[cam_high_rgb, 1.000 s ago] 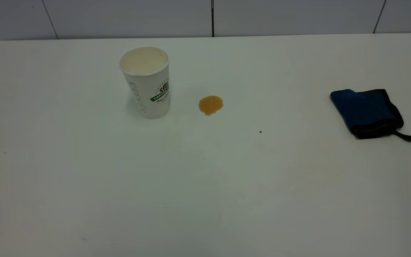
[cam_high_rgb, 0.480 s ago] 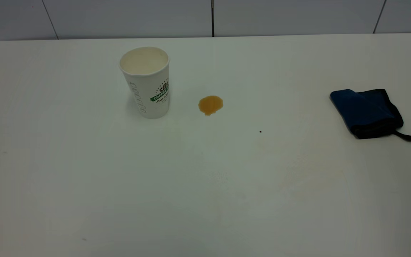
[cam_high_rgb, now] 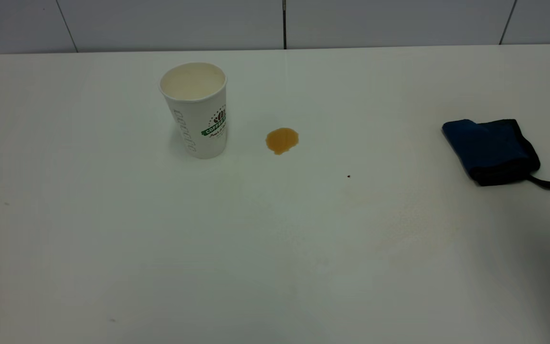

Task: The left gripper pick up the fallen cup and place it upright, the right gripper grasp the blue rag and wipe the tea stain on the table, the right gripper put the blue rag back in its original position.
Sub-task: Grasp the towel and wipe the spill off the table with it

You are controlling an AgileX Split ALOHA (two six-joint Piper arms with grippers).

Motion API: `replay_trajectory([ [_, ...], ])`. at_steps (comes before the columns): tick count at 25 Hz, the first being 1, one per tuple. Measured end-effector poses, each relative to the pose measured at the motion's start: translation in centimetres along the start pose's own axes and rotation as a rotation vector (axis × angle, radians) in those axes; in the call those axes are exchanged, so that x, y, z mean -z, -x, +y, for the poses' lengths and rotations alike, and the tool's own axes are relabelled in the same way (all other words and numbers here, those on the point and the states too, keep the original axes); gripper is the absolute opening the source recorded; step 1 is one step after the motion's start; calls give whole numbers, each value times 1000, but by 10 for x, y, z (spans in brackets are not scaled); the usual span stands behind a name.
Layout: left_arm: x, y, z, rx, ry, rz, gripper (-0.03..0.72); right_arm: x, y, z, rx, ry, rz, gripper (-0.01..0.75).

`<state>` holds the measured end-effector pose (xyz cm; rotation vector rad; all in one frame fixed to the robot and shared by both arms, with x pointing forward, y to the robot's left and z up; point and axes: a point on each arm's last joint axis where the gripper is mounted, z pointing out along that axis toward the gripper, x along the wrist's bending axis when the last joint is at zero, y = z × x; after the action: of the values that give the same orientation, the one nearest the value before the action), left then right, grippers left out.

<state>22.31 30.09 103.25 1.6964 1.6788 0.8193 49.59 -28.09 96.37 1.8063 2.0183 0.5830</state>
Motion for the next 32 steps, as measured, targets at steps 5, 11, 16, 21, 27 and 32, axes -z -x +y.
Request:
replay_trajectory([
  [5, 0, 0, 0, 0, 0, 0, 440, -67, 12, 30, -26, -84, -12, 568],
  [11, 0, 0, 0, 0, 0, 0, 440, -153, 57, 55, -111, -153, -53, 568],
  [16, 0, 0, 0, 0, 0, 0, 440, -203, 71, 76, -119, -154, -55, 568],
  [21, 0, 0, 0, 0, 0, 0, 440, -229, 75, 84, -113, -173, -43, 568],
  [27, 0, 0, 0, 0, 0, 0, 440, -248, 71, 71, -124, -214, 2, 568],
  [32, 0, 0, 0, 0, 0, 0, 440, -262, 69, 58, -94, -234, 16, 555],
])
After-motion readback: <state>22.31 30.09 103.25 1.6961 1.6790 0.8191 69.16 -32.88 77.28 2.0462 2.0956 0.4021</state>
